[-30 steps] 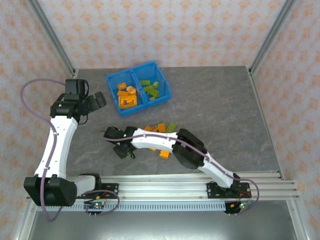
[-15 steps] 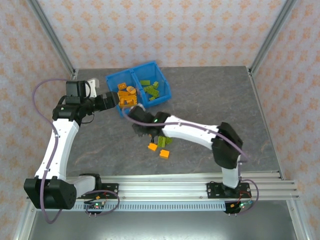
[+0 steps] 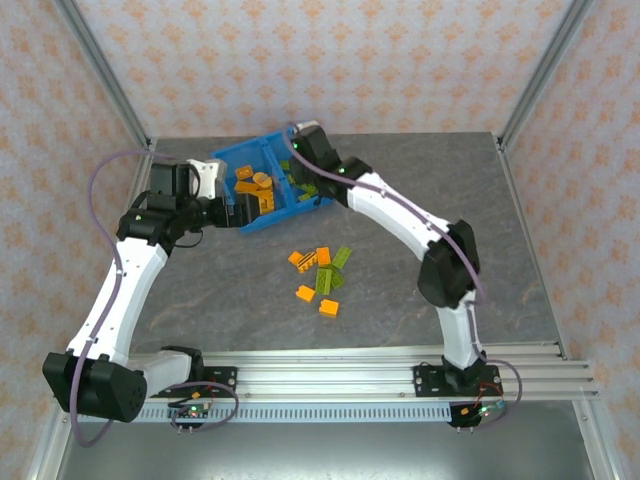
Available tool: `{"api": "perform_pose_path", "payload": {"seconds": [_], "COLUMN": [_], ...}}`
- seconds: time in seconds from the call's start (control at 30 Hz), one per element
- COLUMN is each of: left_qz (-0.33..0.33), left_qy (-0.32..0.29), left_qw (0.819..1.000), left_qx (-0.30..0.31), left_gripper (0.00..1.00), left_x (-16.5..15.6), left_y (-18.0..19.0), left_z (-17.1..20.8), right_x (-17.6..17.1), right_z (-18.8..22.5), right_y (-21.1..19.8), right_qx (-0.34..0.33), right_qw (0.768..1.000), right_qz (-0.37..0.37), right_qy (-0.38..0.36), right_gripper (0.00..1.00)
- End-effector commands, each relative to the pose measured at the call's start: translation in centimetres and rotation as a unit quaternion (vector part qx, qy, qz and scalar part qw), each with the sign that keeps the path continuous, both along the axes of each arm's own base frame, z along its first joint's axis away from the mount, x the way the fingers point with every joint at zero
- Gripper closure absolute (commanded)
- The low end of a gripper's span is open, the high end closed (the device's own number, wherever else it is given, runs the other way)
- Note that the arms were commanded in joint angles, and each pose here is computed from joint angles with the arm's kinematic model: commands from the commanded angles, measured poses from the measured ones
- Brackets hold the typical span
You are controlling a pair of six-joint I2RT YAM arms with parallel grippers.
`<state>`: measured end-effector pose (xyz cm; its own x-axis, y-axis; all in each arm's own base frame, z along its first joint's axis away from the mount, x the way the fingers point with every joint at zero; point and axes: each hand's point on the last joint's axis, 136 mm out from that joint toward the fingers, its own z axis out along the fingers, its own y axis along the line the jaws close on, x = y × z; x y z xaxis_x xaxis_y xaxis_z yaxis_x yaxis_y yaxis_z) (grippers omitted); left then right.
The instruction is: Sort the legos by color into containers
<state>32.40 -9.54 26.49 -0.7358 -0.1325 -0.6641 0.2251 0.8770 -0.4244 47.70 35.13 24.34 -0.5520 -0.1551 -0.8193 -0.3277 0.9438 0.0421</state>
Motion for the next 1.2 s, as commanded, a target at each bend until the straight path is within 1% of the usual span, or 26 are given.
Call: {"api": "perform_pose_path", "payload": {"seconds": [0.0, 0.07, 0.17, 0.33, 0.47, 0.5, 0.6, 0.63, 0.7, 0.8, 0.9, 0.93, 1.03, 1.1, 1.17], "left_qz": [-0.014, -0.014, -0.013, -0.013, -0.012, -0.011, -0.006, -0.005, -0.001, 0.002, 0.0, 0.0, -0.011, -0.031, -0.056], "left_qy": [0.005, 0.011, 0.019, 0.014, 0.006, 0.006, 0.006, 0.008, 0.011, 0.017, 0.021, 0.025, 0.032, 0.034, 0.037], "left_qw": [0.999, 0.999, 0.999, 0.999, 0.999, 0.999, 0.998, 0.998, 0.998, 0.997, 0.997, 0.997, 0.995, 0.994, 0.991], "left_qx": [0.031, 0.039, 0.041, 0.043, 0.048, 0.049, 0.054, 0.057, 0.065, 0.072, 0.074, 0.078, 0.09, 0.099, 0.117], "left_gripper": [0.0, 0.0, 0.0, 0.0, 0.0, 0.0, 0.0, 0.0, 0.0, 0.0, 0.0, 0.0, 0.0, 0.01, 0.0], "left_x": [-0.5, -0.5, -0.3, -0.3, -0.3, -0.3, -0.3, -0.2, -0.1, 0.2, 0.3, 0.3, 0.2, 0.0, -0.4], "left_y": [0.0, 0.1, 0.2, 0.2, 0.3, 0.4, 0.6, 0.6, 0.9, 1.1, 1.1, 1.1, 0.7, -0.1, -1.1], "left_z": [-1.1, -1.6, -1.9, -1.9, -1.6, -1.7, -1.9, -2.1, -2.4, -2.9, -3.4, -3.7, -4.4, -4.9, -5.6], "right_x": [3.5, 5.5, 8.3, 11.2, 12.8, 13.1, 13.3, 13.2, 12.7, 11.5, 9.4, 8.4, 5.0, 2.3, -0.8], "right_z": [-4.0, -4.8, -5.5, -6.8, -7.4, -7.1, -5.6, -4.9, -3.4, -0.7, 1.2, 2.3, 2.4, 2.8, 2.0], "right_y": [-0.3, -0.1, 0.7, 1.8, 2.2, 2.1, 2.2, 2.2, 2.1, 1.3, 0.1, -0.4, -2.2, -3.5, -5.1], "right_qx": [-0.009, 0.002, 0.01, 0.023, 0.031, 0.032, 0.037, 0.039, 0.039, 0.038, 0.04, 0.044, 0.049, 0.066, 0.086], "right_qw": [0.999, 0.998, 0.999, 0.999, 0.997, 0.997, 0.996, 0.995, 0.995, 0.996, 0.997, 0.997, 0.998, 0.997, 0.996], "right_qz": [-0.017, -0.024, -0.035, -0.038, -0.048, -0.052, -0.048, -0.045, -0.04, -0.038, -0.037, -0.037, -0.035, -0.028, -0.023], "right_qy": [0.045, 0.05, 0.029, -0.013, -0.048, -0.056, -0.072, -0.074, -0.077, -0.073, -0.05, -0.043, -0.01, -0.003, 0.003], "right_gripper": [0.73, 0.73, 0.73, 0.66, 0.64, 0.62, 0.5, 0.44, 0.37, 0.35, 0.33, 0.32, 0.3, 0.29, 0.26]}}
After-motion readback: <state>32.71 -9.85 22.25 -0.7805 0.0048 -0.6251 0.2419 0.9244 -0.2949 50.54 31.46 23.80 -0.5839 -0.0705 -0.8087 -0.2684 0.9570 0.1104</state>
